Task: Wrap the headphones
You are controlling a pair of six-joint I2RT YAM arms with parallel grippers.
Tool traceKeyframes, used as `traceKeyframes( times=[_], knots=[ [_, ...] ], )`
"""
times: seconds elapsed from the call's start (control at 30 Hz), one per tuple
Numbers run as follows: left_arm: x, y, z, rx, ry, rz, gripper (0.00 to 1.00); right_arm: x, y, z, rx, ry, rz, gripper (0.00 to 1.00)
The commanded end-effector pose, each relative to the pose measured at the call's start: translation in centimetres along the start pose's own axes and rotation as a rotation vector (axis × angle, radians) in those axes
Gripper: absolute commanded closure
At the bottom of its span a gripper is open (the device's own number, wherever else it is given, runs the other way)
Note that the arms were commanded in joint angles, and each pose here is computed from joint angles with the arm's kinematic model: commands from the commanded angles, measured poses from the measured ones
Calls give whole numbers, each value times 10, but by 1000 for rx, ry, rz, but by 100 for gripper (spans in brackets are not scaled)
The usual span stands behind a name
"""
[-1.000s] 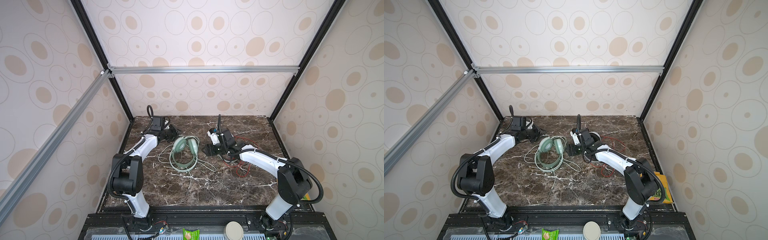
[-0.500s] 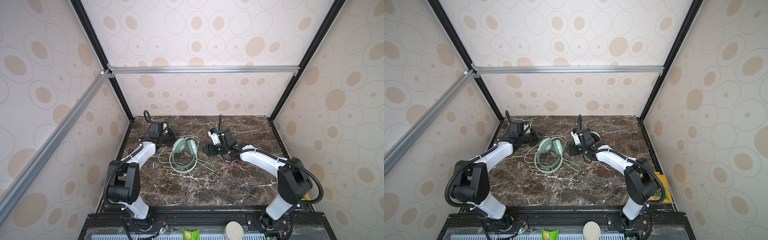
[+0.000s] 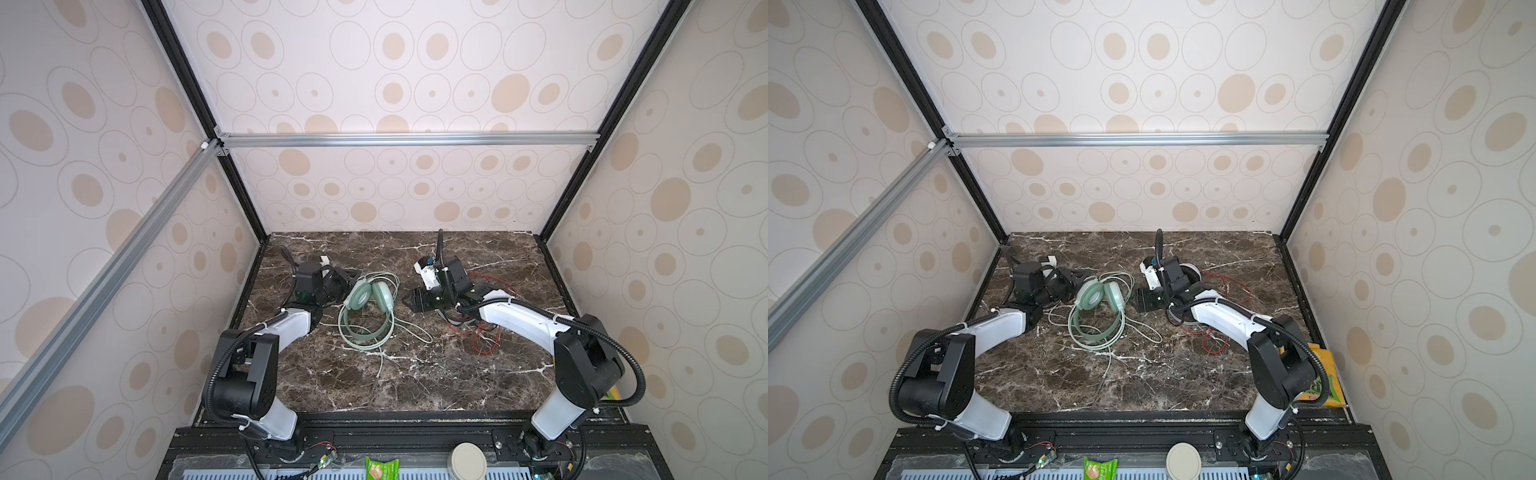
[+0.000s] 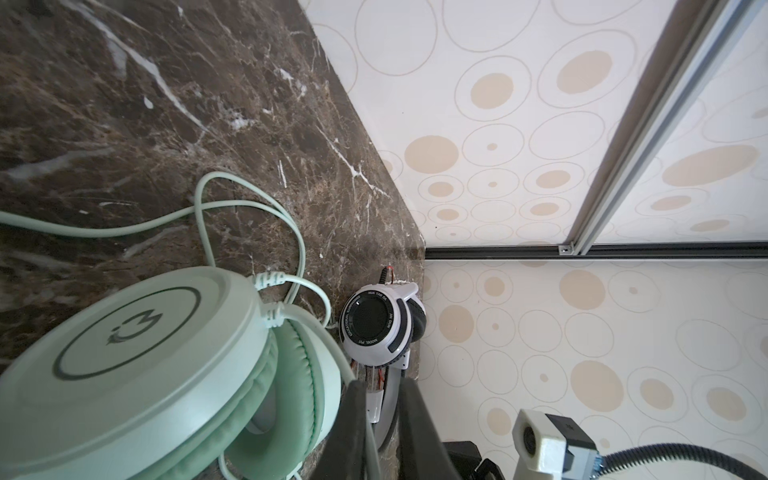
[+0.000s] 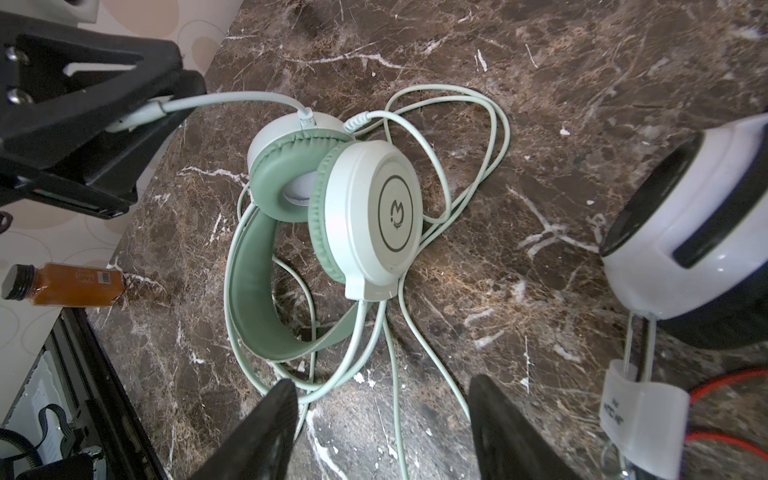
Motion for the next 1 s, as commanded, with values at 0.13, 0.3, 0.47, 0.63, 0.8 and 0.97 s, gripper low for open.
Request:
traceKeyframes(
  times=[0.13, 0.3, 0.47, 0.63, 0.8, 0.97],
  knots=[
    [8, -7, -34, -277, 36, -77, 81, -4, 8, -5, 7, 24, 19, 32],
    [5, -5, -28, -312, 16, -75, 81, -5, 9, -5, 11, 30, 22, 32],
    [3, -3, -21, -313, 9, -77, 74, -6, 7, -5, 10, 29, 26, 32],
    [2, -3, -17, -343, 9, -94, 72, -7, 4, -4, 6, 26, 26, 32],
    [4, -1, -17, -374, 10, -96, 67, -9, -1, -4, -5, 20, 27, 32],
    [26, -15, -23, -256, 116, -141, 44, -7, -7, 4, -63, -51, 37, 30]
  ],
)
Point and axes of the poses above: each gripper's point midway between its finger pads, its own y axis out along the fingers, its own z axis along the line the jaws close on, x = y × z, the point moved 8 cm from there along -y, back along the fingers, and after that the axes turned 11 degrees about y, right-handed, at the moved point
